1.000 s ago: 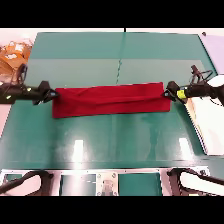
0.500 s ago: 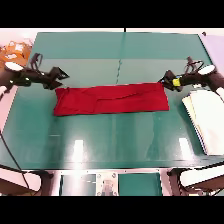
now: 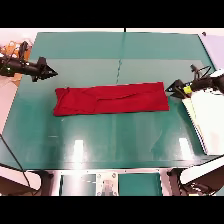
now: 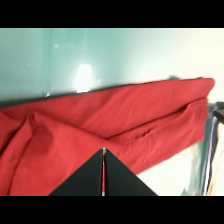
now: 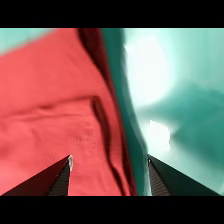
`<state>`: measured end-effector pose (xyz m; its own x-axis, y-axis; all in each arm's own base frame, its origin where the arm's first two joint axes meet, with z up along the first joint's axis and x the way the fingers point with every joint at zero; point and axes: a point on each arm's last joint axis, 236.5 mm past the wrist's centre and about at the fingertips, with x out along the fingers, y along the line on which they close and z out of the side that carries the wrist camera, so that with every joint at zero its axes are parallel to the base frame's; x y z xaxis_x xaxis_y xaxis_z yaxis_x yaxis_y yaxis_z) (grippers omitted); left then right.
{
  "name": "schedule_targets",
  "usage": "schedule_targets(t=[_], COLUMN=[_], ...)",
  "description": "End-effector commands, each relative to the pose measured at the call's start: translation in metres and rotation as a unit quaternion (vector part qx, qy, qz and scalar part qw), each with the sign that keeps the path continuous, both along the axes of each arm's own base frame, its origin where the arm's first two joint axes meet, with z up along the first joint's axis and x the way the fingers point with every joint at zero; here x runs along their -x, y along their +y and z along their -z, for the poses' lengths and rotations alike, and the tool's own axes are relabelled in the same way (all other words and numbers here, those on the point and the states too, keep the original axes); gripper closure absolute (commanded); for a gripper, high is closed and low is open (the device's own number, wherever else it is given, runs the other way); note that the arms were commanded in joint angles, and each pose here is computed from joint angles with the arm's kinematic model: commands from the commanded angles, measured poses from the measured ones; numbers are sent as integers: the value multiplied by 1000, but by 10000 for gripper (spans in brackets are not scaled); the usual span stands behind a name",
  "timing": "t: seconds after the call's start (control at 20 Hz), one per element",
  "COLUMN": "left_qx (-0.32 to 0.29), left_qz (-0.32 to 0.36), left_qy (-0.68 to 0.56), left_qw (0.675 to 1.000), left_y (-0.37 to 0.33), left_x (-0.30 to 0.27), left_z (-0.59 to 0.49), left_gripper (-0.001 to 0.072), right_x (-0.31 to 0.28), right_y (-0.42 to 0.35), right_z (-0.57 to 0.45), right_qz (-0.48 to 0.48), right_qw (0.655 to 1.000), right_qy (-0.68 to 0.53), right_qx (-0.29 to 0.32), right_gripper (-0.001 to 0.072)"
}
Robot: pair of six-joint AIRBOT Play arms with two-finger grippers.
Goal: Fold the shirts.
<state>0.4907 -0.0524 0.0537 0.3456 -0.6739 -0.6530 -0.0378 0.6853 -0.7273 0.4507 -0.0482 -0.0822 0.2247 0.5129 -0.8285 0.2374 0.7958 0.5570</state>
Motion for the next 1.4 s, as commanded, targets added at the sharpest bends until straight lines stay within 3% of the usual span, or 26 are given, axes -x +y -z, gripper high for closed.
schedule_targets(t=[0.0, 0.05, 0.1, 0.25, 0.55, 0.8, 1.1, 1.25, 1.35], left_qx=[-17, -23, -29, -59, -80, -22, 2, 7, -29], left_qz=[39, 50, 61, 88, 155, 145, 143, 200, 243], left_qy=[6, 4, -1, -34, -83, -50, -36, -9, -4], left_qw=[999, 999, 998, 994, 981, 988, 989, 980, 970], left_y=[-24, -36, -51, -110, -282, -367, -392, -360, -308], left_x=[9, 9, 9, 2, 19, 49, 61, 63, 58], left_z=[4, 5, 6, 12, 79, 131, 138, 113, 81], left_gripper=[686, 686, 686, 686, 686, 686, 685, 686, 687], right_x=[13, 13, 10, -13, 5, 24, 38, 36, 38], right_y=[19, 26, 35, 53, 70, 102, 130, 140, 157], right_z=[37, 44, 47, 33, -93, -217, -243, -244, -248], right_qz=[-40, -51, -63, -71, -157, -173, -194, -199, -213], right_qw=[998, 997, 996, 996, 985, 971, 964, 962, 957], right_qy=[41, 44, 41, 7, -27, -149, -162, -168, -172], right_qx=[-30, -33, -38, -47, -67, -75, -84, -85, -96], right_gripper=[169, 180, 262, 696, 696, 696, 695, 695, 695])
